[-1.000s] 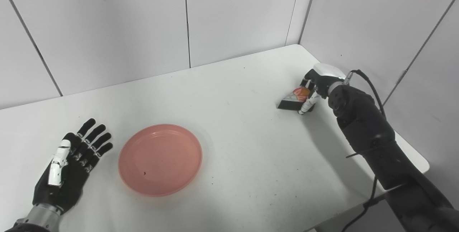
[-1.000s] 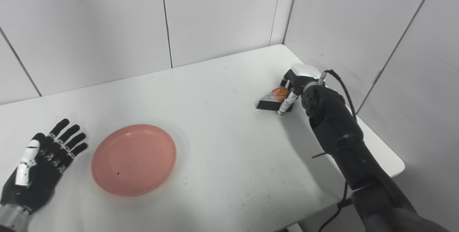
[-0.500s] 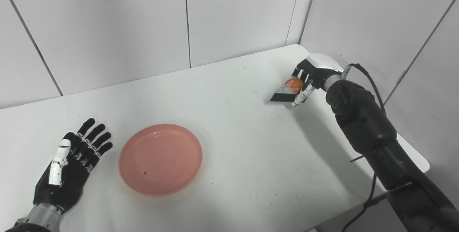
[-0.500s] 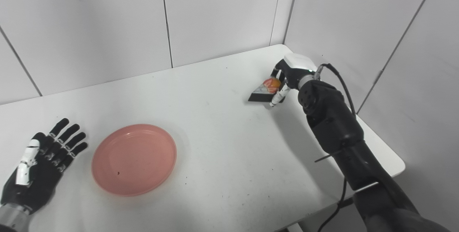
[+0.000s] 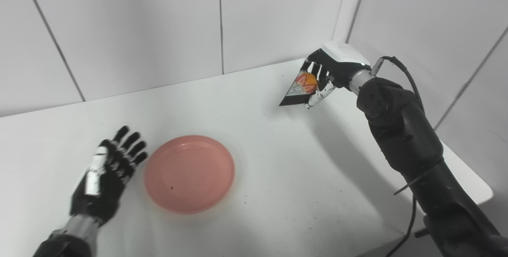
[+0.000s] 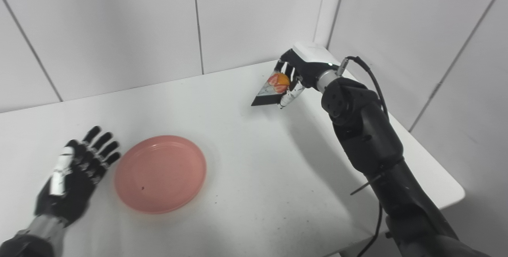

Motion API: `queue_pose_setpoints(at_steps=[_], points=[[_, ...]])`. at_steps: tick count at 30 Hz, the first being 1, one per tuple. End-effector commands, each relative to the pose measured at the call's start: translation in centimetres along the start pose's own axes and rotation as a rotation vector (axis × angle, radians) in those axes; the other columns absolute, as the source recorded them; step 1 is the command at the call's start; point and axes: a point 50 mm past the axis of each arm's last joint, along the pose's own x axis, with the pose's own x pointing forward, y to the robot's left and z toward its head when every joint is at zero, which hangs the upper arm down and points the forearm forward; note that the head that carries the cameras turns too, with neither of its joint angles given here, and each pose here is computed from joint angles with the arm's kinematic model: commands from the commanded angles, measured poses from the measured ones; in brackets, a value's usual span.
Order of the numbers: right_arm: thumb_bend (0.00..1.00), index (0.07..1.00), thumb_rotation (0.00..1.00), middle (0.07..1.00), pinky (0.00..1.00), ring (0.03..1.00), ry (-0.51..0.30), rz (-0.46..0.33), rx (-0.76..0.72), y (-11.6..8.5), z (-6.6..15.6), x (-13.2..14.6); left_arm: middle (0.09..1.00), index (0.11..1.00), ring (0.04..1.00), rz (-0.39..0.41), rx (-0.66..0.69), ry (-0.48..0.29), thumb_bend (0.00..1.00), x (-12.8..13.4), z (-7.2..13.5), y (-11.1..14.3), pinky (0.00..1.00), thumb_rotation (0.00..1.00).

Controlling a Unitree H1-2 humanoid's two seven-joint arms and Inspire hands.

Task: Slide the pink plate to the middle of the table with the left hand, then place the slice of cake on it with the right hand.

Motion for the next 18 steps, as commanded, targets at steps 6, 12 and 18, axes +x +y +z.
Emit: queue_pose_setpoints(at_steps=[6, 12, 18], points=[[0.52, 0.539, 0.00, 0.445, 0.34, 0.403, -0.171, -0.006, 0.026, -0.2, 6.4, 1.2, 0.957, 0.968, 0.950, 0.056, 0.002, 0.140, 0.37, -0.1, -2.9, -1.2, 0.96, 1.00], [0.52, 0.540, 0.00, 0.443, 0.32, 0.399, -0.274, 0.038, 0.049, 1.5, 10.3, 2.0, 0.954, 0.967, 0.945, 0.059, 0.009, 0.148, 0.38, 0.8, -3.3, -2.6, 0.95, 1.00], [0.52, 0.532, 0.00, 0.442, 0.34, 0.418, -0.353, 0.093, 0.041, 3.3, 13.0, 2.8, 0.934, 0.952, 0.922, 0.067, 0.008, 0.145, 0.37, 1.5, -3.4, -3.9, 0.92, 1.00]])
